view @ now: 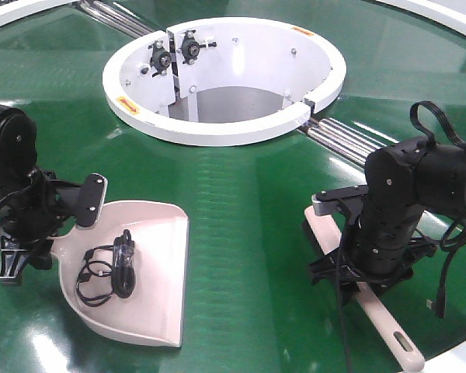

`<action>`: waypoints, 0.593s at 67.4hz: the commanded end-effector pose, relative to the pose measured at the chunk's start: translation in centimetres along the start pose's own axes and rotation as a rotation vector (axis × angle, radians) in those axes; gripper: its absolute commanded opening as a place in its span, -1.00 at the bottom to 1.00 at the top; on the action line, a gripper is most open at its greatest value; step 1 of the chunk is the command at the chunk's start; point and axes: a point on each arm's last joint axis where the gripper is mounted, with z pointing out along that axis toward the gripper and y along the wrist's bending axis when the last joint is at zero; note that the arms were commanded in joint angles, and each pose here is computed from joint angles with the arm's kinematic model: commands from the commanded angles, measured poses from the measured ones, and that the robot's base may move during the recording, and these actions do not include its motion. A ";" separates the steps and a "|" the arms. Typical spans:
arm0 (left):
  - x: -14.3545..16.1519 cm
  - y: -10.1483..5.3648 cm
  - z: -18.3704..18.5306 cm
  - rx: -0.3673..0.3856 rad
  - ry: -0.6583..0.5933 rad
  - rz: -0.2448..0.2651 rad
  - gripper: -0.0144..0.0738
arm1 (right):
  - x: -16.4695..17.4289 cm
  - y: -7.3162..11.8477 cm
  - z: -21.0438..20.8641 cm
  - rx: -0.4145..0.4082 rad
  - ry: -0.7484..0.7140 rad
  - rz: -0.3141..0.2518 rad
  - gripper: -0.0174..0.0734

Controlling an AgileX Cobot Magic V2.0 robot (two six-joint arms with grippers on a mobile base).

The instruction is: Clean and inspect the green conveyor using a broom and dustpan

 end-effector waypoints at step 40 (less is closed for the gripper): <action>-0.3 -0.3 -1.9 -0.031 -0.030 -0.022 -0.69 | -0.1 0.1 -1.8 -0.026 -0.067 0.000 0.29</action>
